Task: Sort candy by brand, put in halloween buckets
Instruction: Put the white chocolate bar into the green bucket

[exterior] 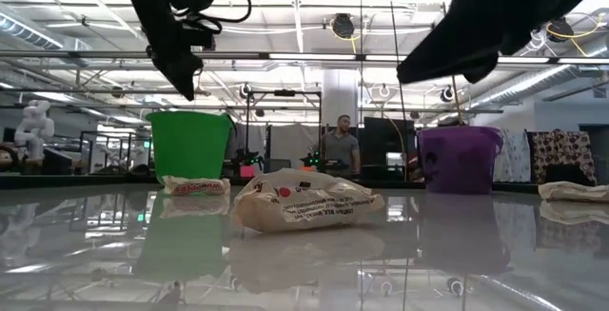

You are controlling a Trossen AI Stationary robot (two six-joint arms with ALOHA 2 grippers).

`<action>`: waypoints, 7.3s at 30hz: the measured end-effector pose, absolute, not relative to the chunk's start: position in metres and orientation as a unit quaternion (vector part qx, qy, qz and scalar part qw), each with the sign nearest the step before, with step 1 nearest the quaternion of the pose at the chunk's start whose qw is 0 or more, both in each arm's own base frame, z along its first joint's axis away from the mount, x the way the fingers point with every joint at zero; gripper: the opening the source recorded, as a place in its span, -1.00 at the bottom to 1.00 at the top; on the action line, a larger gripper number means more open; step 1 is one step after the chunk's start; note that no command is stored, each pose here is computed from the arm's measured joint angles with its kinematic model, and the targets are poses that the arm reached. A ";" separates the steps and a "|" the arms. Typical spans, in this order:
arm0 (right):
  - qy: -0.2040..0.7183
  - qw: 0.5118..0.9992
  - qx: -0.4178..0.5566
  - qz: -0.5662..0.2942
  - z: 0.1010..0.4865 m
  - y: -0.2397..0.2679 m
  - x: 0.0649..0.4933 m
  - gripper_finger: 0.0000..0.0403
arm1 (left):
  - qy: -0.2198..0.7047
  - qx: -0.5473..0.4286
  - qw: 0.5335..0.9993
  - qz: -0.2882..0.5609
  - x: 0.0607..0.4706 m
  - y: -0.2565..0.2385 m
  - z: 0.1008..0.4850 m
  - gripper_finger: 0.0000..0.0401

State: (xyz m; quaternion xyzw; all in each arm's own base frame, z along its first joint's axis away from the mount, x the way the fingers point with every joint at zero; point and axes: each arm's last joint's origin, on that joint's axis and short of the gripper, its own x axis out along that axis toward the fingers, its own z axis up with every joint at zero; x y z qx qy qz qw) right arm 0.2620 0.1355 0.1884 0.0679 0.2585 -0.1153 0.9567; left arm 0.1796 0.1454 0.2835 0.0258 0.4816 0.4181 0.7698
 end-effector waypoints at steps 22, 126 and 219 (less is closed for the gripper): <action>0.246 0.960 0.080 -0.111 0.188 0.140 0.264 -0.64 | 0.374 -0.081 0.919 0.093 0.201 0.040 0.306 0.05; 0.249 0.960 0.068 -0.105 0.188 0.140 0.264 -0.64 | 0.224 0.069 0.908 0.346 0.193 0.020 0.256 -0.73; 0.246 0.958 0.092 -0.111 0.188 0.140 0.263 -0.64 | 0.423 -0.030 0.839 -0.340 0.168 -0.180 0.190 -0.21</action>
